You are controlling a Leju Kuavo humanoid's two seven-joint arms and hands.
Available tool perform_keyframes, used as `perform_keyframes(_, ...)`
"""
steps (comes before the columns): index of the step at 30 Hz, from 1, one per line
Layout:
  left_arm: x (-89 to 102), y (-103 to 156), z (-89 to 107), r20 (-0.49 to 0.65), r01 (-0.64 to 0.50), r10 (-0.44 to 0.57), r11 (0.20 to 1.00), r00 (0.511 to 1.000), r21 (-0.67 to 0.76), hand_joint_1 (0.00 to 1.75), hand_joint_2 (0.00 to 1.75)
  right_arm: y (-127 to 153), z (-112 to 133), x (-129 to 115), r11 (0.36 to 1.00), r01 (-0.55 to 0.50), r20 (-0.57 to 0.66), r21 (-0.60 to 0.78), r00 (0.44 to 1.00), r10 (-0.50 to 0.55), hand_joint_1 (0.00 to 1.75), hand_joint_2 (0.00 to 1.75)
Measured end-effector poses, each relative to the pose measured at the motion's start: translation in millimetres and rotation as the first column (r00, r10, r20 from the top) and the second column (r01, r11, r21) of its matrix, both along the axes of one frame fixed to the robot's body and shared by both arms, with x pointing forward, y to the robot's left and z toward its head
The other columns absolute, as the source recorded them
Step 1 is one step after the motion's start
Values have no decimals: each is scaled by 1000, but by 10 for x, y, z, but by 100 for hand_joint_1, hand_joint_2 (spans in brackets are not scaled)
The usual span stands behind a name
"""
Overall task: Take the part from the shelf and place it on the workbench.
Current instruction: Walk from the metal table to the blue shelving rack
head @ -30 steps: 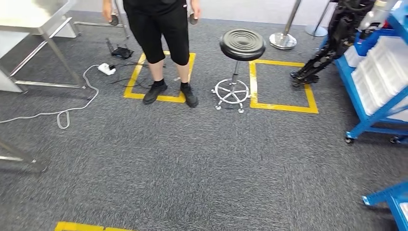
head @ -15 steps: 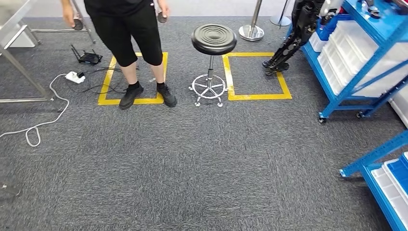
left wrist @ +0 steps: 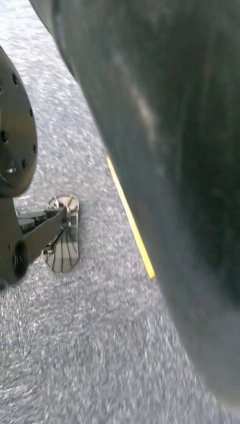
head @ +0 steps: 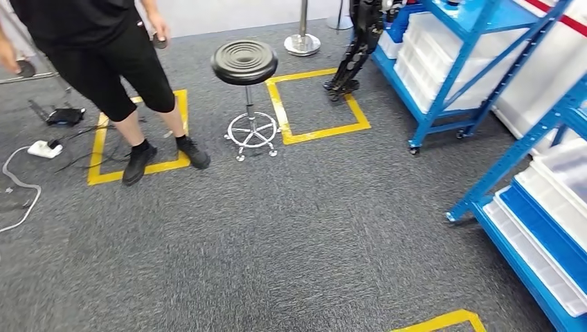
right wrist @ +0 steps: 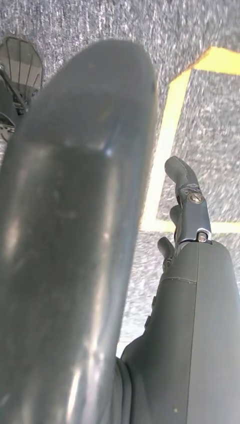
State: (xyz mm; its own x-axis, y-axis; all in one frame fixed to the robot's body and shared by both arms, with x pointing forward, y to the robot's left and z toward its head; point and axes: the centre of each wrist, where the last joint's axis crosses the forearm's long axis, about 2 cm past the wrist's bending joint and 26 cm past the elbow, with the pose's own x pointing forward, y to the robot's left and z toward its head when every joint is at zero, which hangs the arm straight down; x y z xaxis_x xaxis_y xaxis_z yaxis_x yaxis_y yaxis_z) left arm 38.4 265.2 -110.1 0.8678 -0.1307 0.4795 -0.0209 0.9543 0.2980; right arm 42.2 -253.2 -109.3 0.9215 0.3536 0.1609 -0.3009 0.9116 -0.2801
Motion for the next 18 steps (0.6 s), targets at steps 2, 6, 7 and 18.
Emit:
perform_keyframes(2,6,0,1,1,0,0,1000,1000,-1,0,0,2,0,0,1000,0,0,0,1000,0,0,0)
perform_keyframes(6,22,2,2,5,0,0,1000,1000,-1,0,0,0,-5,-42,1000,3,-12,-1,1000,-3,0,0)
perform_keyframes(7,20,2,2,4,0,0,1000,1000,-1,0,0,2,-4,-35,1000,4,-11,0,1000,-4,0,0)
perform_keyframes(18,24,8,2,12,-2,2,1000,1000,-3,0,0,14,3,16,1000,1,-2,1,1000,-1,0,0)
